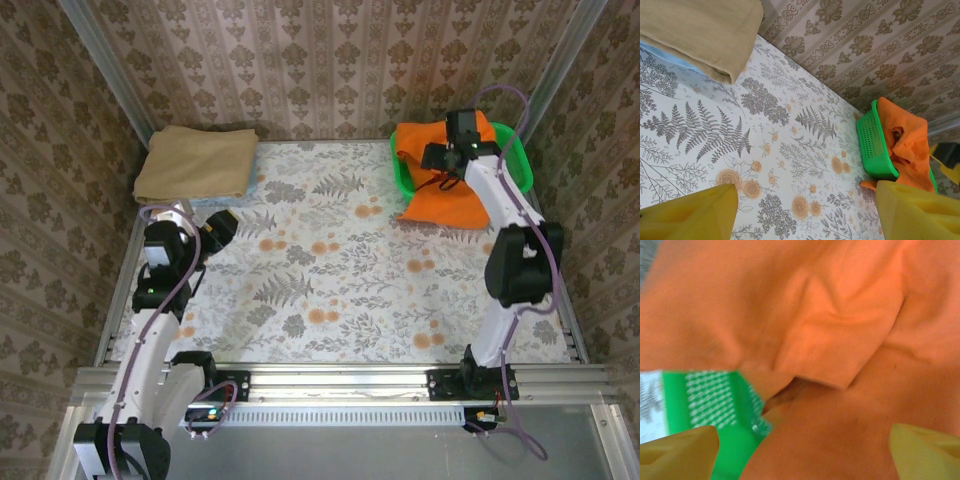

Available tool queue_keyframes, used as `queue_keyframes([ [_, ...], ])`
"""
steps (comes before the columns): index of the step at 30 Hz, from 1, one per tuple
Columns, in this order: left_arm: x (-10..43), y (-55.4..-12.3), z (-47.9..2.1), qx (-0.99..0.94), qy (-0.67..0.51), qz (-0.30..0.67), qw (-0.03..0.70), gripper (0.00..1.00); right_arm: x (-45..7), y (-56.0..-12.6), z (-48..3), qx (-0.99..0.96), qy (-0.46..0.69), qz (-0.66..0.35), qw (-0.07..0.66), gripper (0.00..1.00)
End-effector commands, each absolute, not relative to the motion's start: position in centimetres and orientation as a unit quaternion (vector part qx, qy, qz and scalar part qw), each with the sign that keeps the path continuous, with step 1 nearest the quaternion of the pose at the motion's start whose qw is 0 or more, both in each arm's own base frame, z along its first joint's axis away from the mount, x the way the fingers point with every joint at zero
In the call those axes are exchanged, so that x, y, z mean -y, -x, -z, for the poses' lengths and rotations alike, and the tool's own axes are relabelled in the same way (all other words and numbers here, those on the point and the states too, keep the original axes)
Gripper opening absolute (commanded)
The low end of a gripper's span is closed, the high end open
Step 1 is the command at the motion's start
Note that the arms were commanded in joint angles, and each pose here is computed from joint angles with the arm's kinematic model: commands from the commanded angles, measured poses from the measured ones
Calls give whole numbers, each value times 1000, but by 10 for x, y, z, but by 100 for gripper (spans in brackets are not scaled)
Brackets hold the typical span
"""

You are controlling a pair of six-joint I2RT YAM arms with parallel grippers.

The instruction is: Fold and stack the trousers

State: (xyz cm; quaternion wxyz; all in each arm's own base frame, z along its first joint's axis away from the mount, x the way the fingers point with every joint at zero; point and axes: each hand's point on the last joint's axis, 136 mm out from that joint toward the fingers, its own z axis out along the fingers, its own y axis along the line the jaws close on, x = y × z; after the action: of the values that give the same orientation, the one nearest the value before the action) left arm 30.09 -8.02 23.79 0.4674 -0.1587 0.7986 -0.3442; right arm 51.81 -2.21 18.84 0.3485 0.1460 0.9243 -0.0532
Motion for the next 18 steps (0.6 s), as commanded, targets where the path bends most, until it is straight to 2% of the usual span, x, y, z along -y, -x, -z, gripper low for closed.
queue_keyframes([
  [1,86,-299,-242,-801,139,348,467,74,37,-528,-170,-935,-121,112,314,92],
  [7,96,-304,-229,-811,133,358,443,74,14,-564,-159,-941,-83,71,321,91],
  [13,106,-306,-212,-821,128,361,423,73,15,-577,-144,-944,-89,97,302,88],
  [15,110,-305,-205,-822,127,365,418,73,13,-580,-139,-946,-89,92,299,83],
  [18,116,-304,-198,-823,123,371,412,73,9,-584,-140,-945,-89,85,304,61],
])
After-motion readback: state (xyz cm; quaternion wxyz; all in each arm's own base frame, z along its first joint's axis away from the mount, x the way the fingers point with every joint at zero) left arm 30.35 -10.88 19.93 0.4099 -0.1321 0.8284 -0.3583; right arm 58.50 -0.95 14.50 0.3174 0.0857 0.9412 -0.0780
